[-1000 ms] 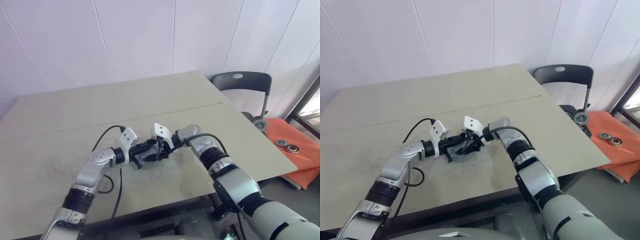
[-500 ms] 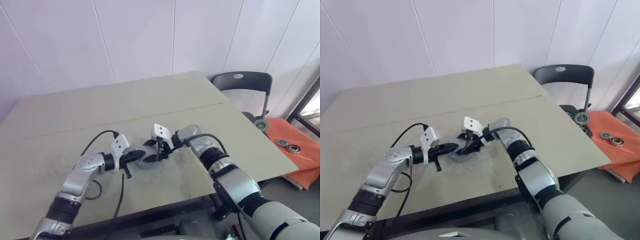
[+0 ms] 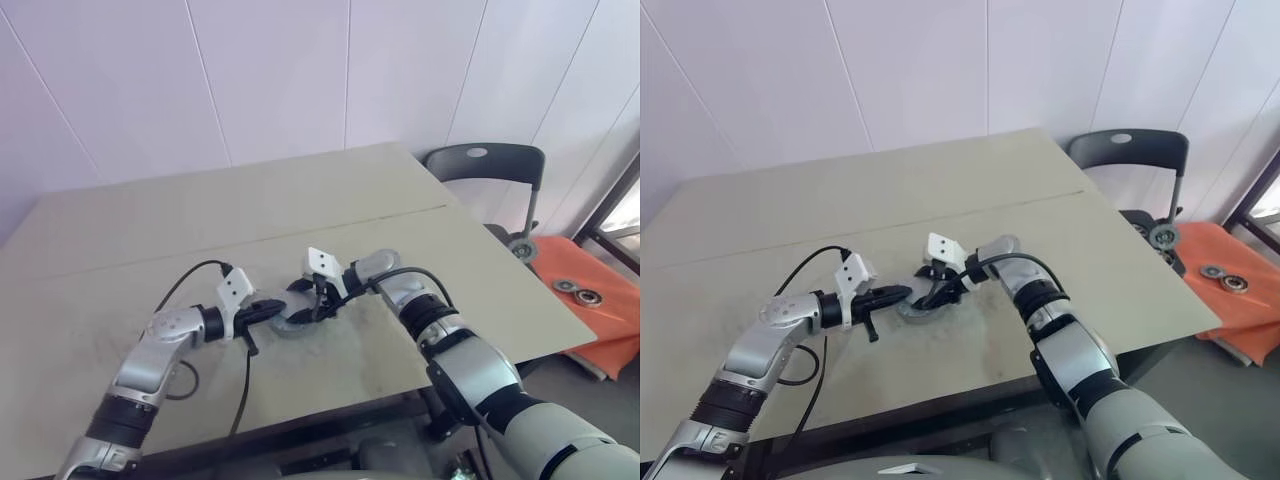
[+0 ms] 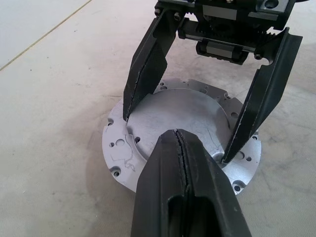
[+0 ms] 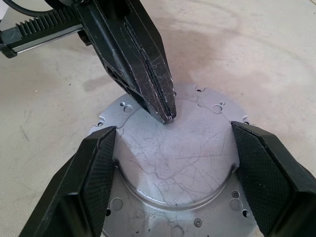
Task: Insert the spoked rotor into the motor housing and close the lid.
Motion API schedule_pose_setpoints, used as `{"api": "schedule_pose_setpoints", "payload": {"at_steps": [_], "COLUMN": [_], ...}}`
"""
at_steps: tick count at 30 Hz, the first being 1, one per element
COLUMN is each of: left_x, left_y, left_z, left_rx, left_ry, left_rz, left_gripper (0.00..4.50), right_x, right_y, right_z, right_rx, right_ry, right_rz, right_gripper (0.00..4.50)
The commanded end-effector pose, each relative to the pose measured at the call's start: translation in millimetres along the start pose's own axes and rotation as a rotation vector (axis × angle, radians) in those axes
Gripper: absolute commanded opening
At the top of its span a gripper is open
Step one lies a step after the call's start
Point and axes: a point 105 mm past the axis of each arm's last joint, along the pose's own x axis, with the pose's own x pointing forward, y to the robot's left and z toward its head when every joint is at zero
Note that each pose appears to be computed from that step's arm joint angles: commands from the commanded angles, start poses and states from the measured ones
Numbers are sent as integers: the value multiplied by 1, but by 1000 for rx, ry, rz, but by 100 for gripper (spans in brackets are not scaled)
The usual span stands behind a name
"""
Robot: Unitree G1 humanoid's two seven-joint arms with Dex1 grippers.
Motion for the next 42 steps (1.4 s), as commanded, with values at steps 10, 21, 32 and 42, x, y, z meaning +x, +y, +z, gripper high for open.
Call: {"api": "schedule_pose_setpoints", "payload": {"at_steps": [10, 21, 32, 42], "left_x": [0, -2, -2, 1], "left_y": [-2, 0, -2, -9], "left_z": [-28, -29, -30, -34], "left_rx": [-34, -33, -39, -57], "left_ry": [111, 110, 111, 116], "left_rz": [19, 35, 22, 0], "left_gripper": [1, 0, 0, 0], "right_x": [-1, -4, -36, -58], "right_y": [23, 22, 0, -8], "right_z": [-75, -70, -15, 8], "right_rx": [163, 170, 70, 98], "right_ry": [247, 243, 37, -58], "right_rz": [56, 62, 34, -2], "right_gripper": [354, 448, 448, 448]}}
